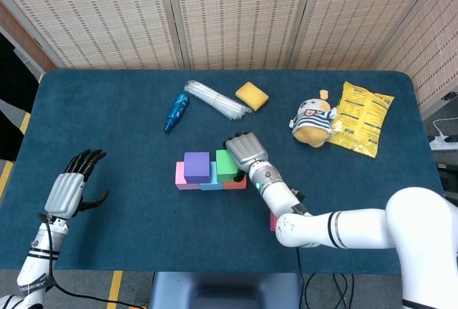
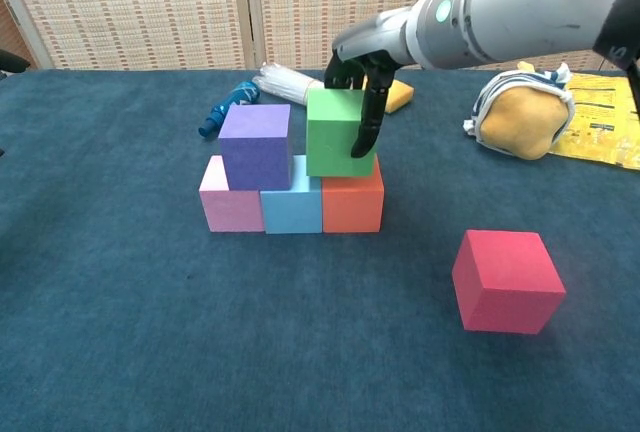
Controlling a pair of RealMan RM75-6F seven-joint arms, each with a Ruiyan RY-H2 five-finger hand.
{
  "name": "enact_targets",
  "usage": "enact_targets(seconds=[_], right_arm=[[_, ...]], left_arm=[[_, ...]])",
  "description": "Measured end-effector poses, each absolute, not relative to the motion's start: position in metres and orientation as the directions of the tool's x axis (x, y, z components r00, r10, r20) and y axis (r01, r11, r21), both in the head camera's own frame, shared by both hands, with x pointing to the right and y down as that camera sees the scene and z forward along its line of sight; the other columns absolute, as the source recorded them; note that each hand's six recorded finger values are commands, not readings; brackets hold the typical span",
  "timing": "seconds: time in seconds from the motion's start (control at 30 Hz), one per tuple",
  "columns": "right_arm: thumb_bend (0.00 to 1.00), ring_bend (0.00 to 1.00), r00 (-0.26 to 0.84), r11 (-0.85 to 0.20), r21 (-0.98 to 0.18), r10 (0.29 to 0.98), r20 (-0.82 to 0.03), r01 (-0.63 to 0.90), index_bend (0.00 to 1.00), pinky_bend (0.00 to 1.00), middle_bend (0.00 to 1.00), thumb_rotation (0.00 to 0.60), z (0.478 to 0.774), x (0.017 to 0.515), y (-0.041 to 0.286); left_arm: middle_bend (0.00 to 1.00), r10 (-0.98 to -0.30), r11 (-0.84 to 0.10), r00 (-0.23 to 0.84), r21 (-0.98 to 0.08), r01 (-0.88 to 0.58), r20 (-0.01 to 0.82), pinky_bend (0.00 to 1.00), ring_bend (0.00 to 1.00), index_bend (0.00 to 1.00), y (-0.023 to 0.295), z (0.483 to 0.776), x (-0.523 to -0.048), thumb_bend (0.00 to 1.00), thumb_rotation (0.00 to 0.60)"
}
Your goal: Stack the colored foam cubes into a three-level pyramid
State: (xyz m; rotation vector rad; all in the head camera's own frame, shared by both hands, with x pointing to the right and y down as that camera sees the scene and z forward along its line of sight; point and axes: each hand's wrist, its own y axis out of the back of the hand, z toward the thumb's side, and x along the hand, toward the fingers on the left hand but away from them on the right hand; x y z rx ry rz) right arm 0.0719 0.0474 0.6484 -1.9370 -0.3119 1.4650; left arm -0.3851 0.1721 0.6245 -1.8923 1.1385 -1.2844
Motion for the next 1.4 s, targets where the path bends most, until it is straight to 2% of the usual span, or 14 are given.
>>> enact_targets(seconds=[1.4], right_arm=[[0.24,0.28,0.290,-0.716,-0.649,0.584,-0.758,-0.257,0.56,0.33,0.38,0.600,0.659,0.046,0.055]], left_arm=[[0.07,-0.881,-0.474,0.186,-0.793,-0.383,0.436,0.10,0.00,0.11,0.177,0.630,-0.392,0.33,0.600]])
